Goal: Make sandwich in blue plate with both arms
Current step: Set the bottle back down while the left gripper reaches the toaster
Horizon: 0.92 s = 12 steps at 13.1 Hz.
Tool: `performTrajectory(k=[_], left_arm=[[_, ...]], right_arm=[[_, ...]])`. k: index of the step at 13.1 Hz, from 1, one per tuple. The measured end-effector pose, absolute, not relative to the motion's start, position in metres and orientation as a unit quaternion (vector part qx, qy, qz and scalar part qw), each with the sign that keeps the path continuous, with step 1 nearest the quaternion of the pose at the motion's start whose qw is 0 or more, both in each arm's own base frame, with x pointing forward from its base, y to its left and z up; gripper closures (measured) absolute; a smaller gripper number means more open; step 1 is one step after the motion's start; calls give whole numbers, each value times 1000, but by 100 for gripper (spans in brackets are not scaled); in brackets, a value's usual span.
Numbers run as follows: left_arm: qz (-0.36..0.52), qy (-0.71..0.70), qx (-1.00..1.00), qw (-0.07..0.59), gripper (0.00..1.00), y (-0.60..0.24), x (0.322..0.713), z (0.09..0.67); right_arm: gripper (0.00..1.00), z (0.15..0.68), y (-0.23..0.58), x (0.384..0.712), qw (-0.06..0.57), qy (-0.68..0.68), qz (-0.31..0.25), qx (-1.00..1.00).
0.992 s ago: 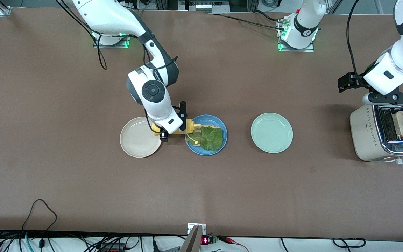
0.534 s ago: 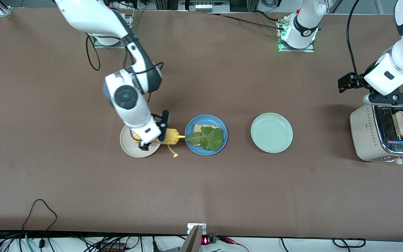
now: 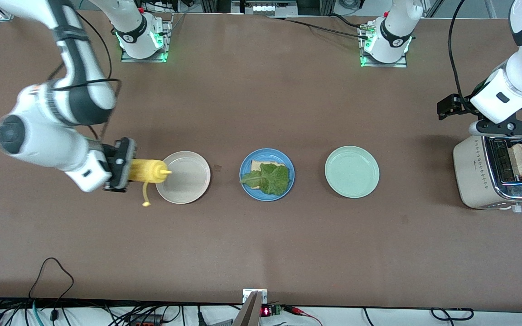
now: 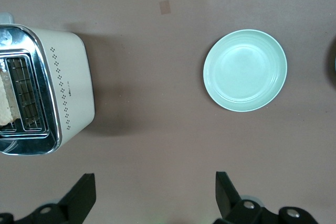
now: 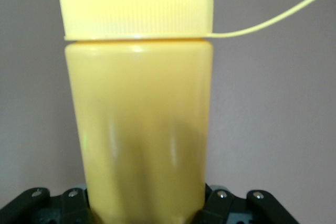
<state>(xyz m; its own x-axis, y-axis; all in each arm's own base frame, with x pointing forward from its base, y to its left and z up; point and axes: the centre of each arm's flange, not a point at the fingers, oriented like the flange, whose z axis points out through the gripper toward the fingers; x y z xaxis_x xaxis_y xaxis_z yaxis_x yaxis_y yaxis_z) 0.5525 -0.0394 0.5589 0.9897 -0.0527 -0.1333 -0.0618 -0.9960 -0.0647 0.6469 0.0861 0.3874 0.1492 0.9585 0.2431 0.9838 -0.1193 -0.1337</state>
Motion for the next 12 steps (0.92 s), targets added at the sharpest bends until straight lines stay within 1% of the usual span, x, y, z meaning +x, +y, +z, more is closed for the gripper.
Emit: performTrajectory(k=[4, 7, 10, 12], left_arm=[[66, 29, -997, 34, 0, -39, 553, 558], [67, 29, -997, 34, 0, -39, 553, 558], [68, 29, -997, 34, 0, -39, 553, 557], [68, 29, -997, 34, 0, -40, 553, 557]], right_arm=[[49, 376, -9, 636, 224, -670, -108, -700], [49, 351, -60, 622, 296, -673, -180, -653], [49, 298, -94, 612, 359, -660, -257, -608], [49, 253, -108, 607, 383, -648, -293, -589]])
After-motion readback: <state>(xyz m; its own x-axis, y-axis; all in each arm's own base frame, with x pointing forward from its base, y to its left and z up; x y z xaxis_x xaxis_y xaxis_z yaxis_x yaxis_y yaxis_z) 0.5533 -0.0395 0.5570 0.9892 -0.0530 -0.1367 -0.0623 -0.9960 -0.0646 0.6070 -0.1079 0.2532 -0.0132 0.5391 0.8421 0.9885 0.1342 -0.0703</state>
